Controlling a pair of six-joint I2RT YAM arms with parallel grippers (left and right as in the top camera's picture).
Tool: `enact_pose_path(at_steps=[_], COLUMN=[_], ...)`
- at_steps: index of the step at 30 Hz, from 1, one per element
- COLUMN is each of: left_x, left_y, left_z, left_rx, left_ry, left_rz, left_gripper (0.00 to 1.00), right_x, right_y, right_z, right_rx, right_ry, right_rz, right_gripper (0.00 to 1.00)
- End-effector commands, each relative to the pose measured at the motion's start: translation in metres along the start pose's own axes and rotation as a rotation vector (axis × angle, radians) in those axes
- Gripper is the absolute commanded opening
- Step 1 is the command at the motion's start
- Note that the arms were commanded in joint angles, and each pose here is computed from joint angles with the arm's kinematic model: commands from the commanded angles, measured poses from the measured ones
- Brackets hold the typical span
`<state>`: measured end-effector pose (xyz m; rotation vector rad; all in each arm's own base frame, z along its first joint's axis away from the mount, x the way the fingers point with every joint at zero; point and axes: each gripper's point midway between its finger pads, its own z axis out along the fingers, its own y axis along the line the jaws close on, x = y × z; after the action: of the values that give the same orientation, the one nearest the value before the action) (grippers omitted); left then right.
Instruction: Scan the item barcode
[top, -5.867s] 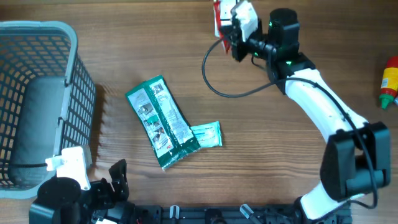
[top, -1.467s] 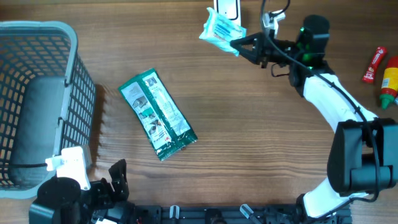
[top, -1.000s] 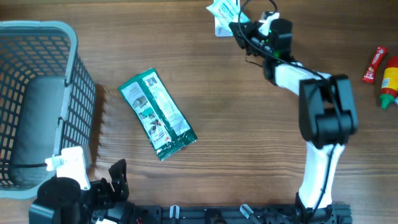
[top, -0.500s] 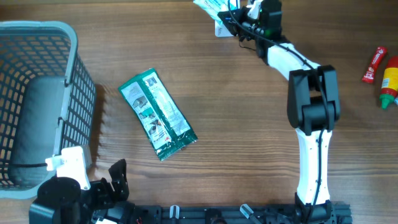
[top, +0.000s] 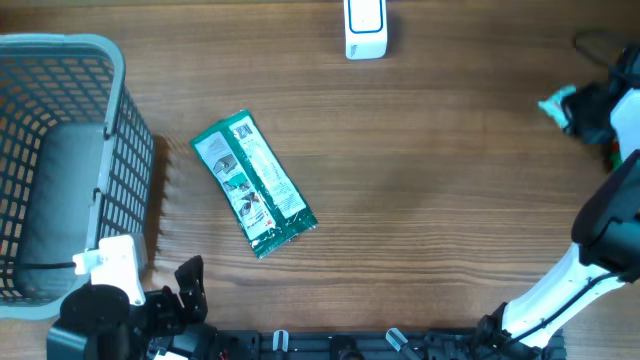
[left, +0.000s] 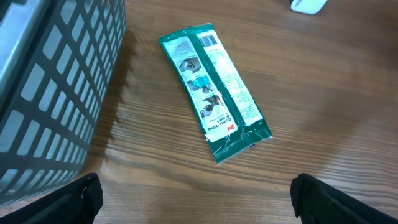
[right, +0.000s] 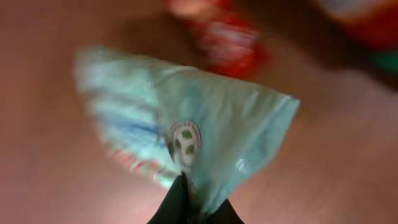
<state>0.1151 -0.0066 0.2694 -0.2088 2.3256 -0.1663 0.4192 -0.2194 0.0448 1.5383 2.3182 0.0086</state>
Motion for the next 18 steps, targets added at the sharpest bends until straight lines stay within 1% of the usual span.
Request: enact_pose_path(at_steps=[1,2,3,5,7,8,9,10,12,14,16,18], left_x=[0.0,0.0,0.0,0.0,0.0,0.0,0.0,0.0,0.0,0.0,0.0,0.0], left_y=[0.0,0.0,0.0,0.0,0.0,0.0,0.0,0.0,0.0,0.0,0.0,0.0], left_z=[0.0,0.0,0.0,0.0,0.0,0.0,0.0,0.0,0.0,0.0,0.0,0.0], left_rx=[0.0,0.0,0.0,0.0,0.0,0.0,0.0,0.0,0.0,0.0,0.0,0.0], left_ry=[-0.004,-0.004,-0.004,-0.004,-0.004,-0.004,-0.004,-0.004,-0.004,-0.004,-0.004,-0.004], left_rz=[-0.012,-0.012,-0.012,-0.012,-0.012,-0.012,-0.012,-0.012,-0.012,-0.012,-0.012,-0.012], left_gripper=[1.0,1.0,1.0,1.0,1.0,1.0,1.0,1.0,1.0,1.0,1.0,1.0], right_x=[-0.008,-0.008,-0.007,-0.007,0.0,0.006,0.022,0.049,0.098,0.175,0.243,0.328], right_y=[-0.037,-0.03,-0.02,-0.003,0.022,0.037,0.064,0.095,0.128,0.159,0.178,0.19], right_z=[0.012,0.008,-0.002,-0.032,-0.07,-0.089,-0.119,-0.141,-0.155,-0.167,-0.176,-0.183], right_rx=[0.134,0.096,0.05,-0.044,-0.187,-0.264,-0.379,-0.487,-0.582,-0.644,-0.687,-0.747], right_ry=[-0.056,-0.038,-0.015,0.003,0.033,0.053,0.079,0.107,0.178,0.248,0.291,0.314], right_rz=[0.068,0.048,0.028,0.032,0.048,0.038,-0.021,-0.166,-0.36,-0.622,-0.84,-1.153], right_gripper=[0.15,0.62,1.0,1.0,1.0,1.0,1.0,1.0,1.0,1.0,1.0,1.0])
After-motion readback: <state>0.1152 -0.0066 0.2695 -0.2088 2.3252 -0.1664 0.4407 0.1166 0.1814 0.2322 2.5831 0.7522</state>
